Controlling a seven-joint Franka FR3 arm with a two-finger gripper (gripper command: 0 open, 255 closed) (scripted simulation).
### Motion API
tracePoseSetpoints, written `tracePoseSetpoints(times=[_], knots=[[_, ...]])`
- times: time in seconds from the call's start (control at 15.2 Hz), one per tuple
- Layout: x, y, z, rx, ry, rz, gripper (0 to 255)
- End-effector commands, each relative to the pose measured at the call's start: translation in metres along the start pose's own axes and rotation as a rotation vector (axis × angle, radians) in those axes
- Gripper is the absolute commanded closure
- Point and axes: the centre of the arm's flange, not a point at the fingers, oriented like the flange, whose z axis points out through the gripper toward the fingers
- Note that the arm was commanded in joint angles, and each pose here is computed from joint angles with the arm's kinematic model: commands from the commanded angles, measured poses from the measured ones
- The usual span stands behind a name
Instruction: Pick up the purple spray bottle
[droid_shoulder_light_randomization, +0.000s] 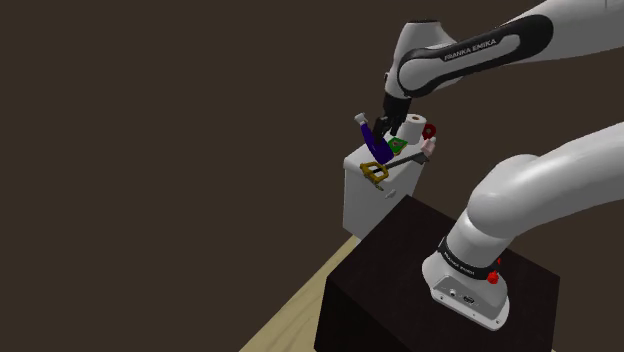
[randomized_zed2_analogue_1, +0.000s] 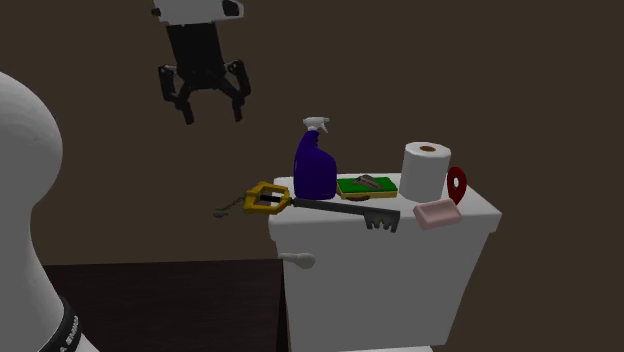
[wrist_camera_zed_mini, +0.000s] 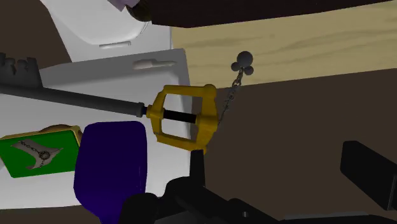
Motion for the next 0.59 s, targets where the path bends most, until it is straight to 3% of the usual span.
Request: tracePoseSetpoints(times=[0.0, 0.53], knots=[[0.012, 0.015, 0.012, -0.02, 0.045, -0.003, 0], [0.052, 0.073, 0.064, -0.091, 0.205, -0.012, 0]])
